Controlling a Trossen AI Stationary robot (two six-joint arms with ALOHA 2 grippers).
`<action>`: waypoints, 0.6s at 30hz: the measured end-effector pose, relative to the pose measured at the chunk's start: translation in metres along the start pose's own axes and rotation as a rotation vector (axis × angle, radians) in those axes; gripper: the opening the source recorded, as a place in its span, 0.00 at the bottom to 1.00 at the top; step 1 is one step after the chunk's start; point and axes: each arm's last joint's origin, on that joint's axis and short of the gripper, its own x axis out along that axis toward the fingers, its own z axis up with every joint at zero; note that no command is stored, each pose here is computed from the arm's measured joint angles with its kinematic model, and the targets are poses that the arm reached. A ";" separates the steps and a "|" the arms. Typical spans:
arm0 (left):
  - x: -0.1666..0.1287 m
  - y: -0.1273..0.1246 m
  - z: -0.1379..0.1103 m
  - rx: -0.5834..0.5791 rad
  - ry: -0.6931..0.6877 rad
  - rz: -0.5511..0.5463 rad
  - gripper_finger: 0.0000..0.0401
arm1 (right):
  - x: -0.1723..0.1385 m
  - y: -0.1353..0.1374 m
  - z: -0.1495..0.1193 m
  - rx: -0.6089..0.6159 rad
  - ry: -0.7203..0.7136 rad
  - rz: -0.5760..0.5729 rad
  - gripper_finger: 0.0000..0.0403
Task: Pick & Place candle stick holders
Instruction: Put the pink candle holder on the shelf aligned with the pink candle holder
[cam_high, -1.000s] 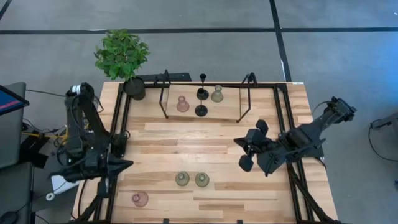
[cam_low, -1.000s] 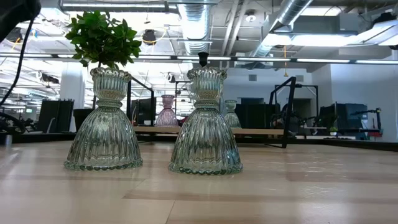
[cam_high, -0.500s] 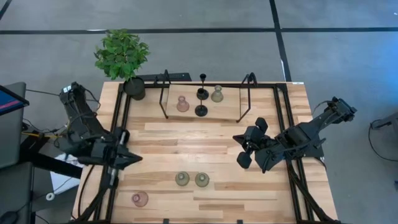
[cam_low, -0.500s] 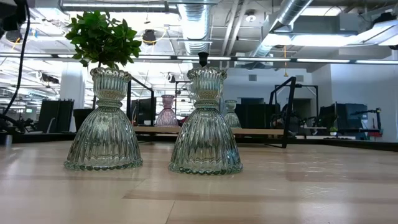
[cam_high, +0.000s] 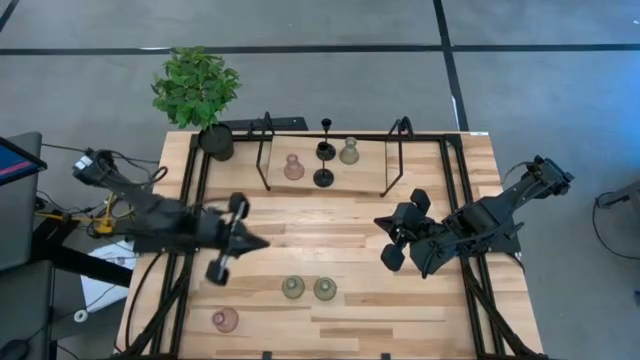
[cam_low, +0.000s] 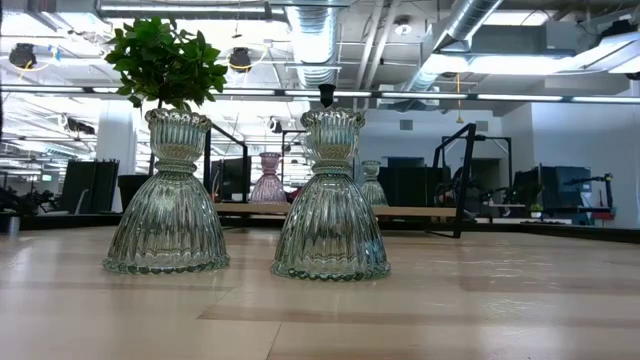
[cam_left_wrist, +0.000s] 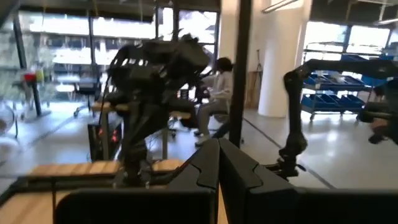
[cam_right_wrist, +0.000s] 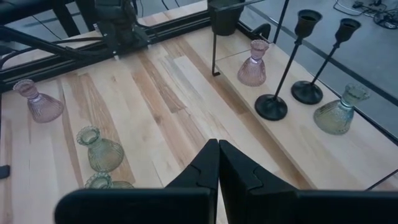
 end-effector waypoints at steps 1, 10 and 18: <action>0.002 0.005 -0.002 -0.009 0.012 -0.005 0.00 | 0.000 0.000 0.000 0.000 0.000 0.001 0.00; 0.022 0.034 -0.026 -0.138 0.181 -0.070 0.00 | -0.001 0.001 0.000 0.002 0.000 0.008 0.00; 0.015 0.039 -0.039 -0.248 0.466 0.001 0.00 | -0.001 0.001 -0.001 0.002 0.019 0.025 0.00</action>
